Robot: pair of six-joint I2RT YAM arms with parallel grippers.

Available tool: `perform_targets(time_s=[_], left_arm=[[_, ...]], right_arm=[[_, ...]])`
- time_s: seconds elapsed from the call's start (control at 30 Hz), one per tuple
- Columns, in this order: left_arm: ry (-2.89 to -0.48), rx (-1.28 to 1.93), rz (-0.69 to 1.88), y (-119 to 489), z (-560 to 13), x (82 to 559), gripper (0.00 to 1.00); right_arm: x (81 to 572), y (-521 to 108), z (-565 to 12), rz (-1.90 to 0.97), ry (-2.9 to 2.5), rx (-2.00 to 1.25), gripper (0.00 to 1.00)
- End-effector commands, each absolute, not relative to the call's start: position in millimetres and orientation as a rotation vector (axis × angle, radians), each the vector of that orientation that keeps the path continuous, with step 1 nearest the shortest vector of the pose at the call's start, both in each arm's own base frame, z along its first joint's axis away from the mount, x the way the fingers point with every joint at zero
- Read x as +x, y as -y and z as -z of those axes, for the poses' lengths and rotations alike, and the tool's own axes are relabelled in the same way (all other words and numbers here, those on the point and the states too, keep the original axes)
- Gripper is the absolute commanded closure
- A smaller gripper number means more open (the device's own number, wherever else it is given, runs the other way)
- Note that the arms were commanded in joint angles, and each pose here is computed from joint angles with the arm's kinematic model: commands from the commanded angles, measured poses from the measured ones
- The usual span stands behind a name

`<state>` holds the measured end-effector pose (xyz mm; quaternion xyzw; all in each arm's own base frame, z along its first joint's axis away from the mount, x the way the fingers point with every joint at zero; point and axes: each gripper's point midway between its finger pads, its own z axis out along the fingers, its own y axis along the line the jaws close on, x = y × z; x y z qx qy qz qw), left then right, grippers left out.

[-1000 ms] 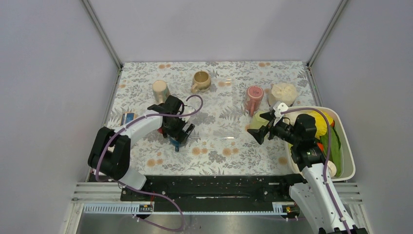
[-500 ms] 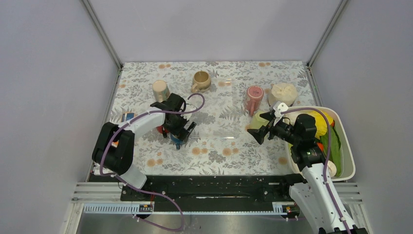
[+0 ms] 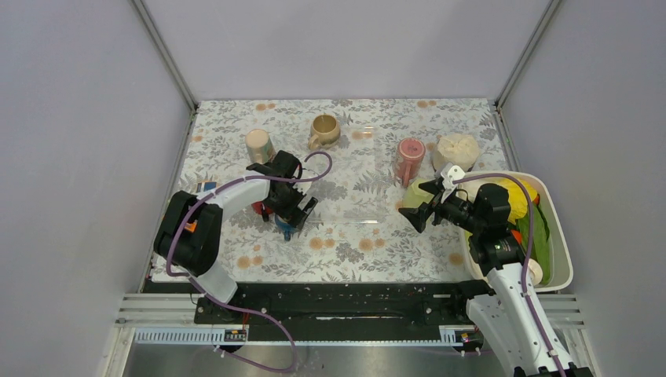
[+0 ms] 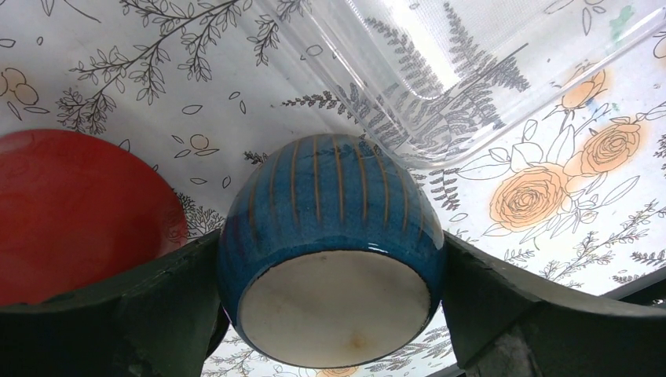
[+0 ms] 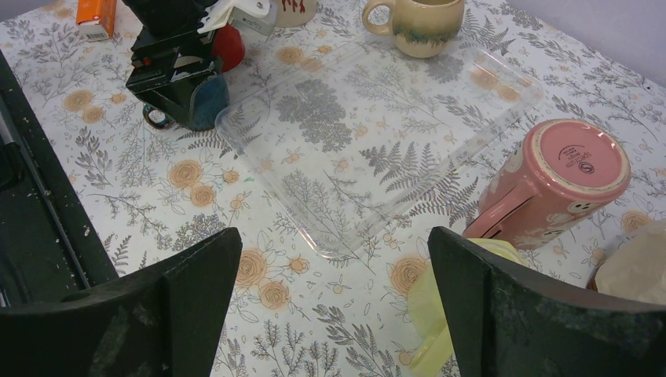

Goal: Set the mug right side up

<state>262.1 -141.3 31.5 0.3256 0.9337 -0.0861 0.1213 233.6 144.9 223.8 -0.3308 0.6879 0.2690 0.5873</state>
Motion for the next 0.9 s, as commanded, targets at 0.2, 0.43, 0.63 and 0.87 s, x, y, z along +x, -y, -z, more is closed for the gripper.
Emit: perform_targets(time_s=[0.2,0.43,0.63,0.87], left_arm=[[-2.751,0.990,0.248,140.9,-34.0,260.3,0.46],[-2.685,0.996,0.292,149.2,-73.4,266.6,0.84],[-2.550,0.977,0.340,160.7,-134.7,278.0,0.98],[-2.301,0.865,0.380,182.7,-242.9,315.8,1.00]], right_arm=[[233.0,-147.2,-237.8,-0.626,-1.544,-0.790,0.02],[228.6,-147.6,-253.2,-0.638,-1.552,-0.796,0.02],[223.8,-150.3,-280.6,-0.662,-1.545,-0.804,0.02],[223.1,-157.7,-321.8,-0.736,-1.515,-0.775,0.01]])
